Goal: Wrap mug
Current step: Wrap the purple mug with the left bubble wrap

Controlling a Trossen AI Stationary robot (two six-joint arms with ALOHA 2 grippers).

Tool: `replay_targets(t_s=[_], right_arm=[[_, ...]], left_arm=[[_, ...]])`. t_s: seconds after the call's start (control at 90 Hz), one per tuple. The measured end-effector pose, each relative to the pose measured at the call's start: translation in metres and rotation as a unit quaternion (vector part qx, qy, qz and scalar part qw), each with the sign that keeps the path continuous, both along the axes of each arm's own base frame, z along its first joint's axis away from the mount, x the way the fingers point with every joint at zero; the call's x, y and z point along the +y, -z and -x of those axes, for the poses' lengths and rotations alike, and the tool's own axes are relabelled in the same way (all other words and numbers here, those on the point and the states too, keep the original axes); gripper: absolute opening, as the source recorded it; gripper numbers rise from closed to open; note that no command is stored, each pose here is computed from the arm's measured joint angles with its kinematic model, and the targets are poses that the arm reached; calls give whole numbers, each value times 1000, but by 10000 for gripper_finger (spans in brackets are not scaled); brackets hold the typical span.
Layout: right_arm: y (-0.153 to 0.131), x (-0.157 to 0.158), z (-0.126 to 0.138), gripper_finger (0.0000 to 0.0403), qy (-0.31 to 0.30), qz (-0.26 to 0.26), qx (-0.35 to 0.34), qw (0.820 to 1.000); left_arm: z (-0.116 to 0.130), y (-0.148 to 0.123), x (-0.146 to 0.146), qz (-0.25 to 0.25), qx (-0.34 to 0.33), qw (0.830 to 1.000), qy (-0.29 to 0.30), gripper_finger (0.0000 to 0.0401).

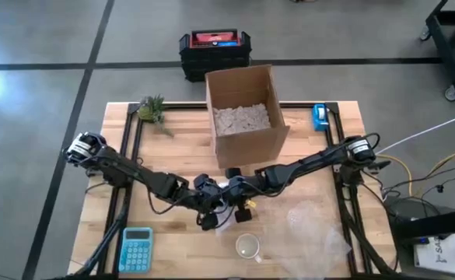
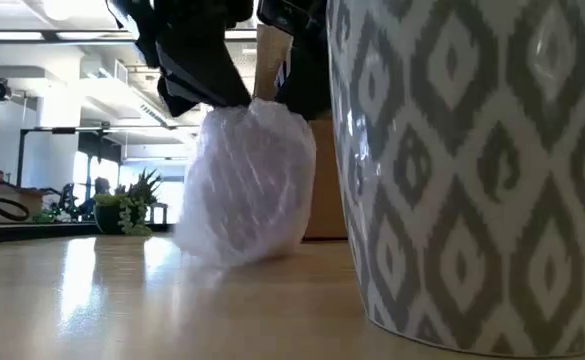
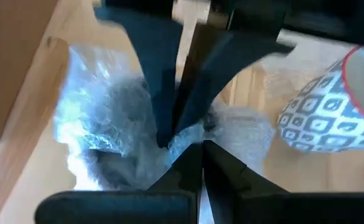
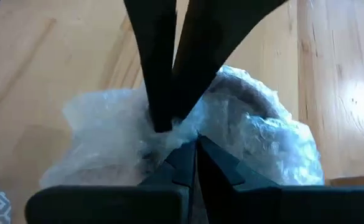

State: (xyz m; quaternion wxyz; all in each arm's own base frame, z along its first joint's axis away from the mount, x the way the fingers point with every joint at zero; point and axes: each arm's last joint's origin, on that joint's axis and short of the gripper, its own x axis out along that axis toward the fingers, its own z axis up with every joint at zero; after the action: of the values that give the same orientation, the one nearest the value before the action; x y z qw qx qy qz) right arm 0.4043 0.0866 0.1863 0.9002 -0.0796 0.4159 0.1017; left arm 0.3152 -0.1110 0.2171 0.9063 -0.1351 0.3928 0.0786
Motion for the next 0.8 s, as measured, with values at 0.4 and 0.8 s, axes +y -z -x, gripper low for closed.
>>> replay_targets(t_s=[0.4,0.8], right_arm=[[-33,2,-7,2,-12,12,-1,1000],[21,1,-19,2,1,16,53,998]], left_arm=[[1,2,0,2,8,1000,1,0],[7,-2,0,7,17,1000,12,0]])
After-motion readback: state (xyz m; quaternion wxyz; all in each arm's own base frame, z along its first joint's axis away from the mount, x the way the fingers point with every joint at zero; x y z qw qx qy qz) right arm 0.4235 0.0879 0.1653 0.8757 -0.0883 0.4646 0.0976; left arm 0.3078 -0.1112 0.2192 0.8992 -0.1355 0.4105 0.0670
